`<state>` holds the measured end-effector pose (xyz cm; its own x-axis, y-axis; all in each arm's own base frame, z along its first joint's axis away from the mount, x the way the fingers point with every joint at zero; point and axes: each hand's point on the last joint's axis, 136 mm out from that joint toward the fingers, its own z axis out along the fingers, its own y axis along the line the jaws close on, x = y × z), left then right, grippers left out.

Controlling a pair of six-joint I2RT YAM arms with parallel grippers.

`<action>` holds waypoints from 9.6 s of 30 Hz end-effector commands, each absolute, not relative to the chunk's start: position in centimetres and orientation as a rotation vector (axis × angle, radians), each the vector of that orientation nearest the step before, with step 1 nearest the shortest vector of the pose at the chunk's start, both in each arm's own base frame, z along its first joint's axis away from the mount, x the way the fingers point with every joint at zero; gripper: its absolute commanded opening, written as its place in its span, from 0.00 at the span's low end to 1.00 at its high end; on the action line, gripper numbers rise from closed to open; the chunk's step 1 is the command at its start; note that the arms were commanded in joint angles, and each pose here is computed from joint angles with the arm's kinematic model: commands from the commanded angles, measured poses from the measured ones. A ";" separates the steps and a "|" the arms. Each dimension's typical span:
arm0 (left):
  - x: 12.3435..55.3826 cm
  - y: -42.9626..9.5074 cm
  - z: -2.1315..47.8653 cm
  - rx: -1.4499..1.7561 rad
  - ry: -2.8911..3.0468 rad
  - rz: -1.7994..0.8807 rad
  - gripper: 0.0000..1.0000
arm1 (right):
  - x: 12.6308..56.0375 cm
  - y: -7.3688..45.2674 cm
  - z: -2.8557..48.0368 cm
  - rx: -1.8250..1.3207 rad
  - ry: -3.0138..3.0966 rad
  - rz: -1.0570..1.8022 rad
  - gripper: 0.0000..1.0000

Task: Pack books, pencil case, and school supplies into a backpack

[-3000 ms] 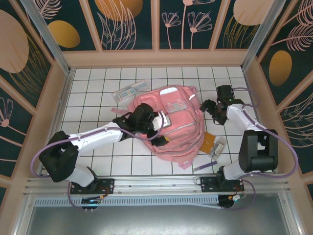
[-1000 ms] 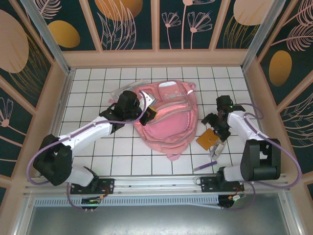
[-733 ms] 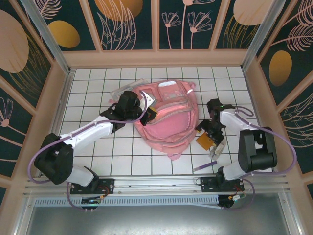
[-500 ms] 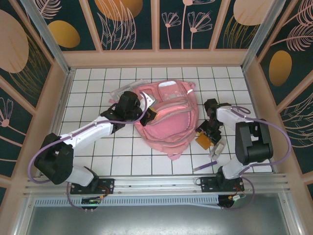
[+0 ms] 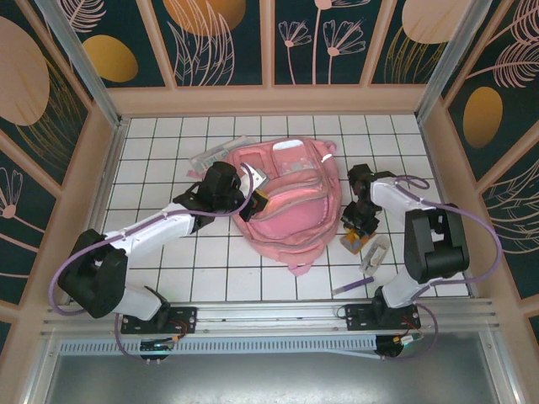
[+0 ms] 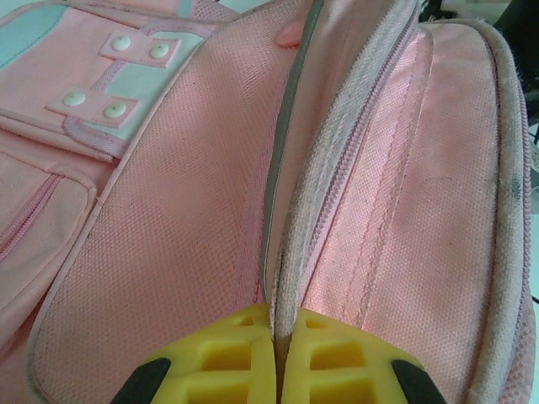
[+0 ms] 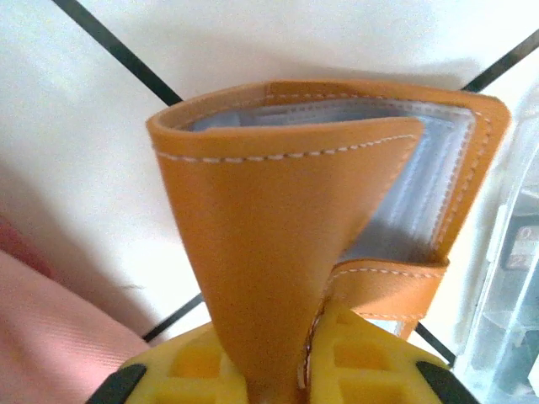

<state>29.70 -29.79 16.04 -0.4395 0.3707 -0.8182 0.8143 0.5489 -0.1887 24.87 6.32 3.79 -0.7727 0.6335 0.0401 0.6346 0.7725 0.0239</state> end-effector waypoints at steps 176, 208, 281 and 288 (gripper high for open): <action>46.1 -5.1 -2.6 -0.307 2.788 -0.147 0.45 | 41.6 25.7 23.2 0.022 -3.521 -1.472 0.56; 22.1 -11.4 8.1 -1.045 2.528 -0.954 0.24 | 29.1 45.4 8.9 0.864 -2.626 -1.165 0.42; 30.4 -39.4 16.8 1.395 1.668 -0.392 0.63 | 41.4 0.0 31.3 -1.230 -3.801 -1.598 0.00; 32.9 -39.9 11.9 1.296 1.836 -0.325 0.71 | 40.6 0.5 30.2 -1.241 -3.738 -1.644 0.00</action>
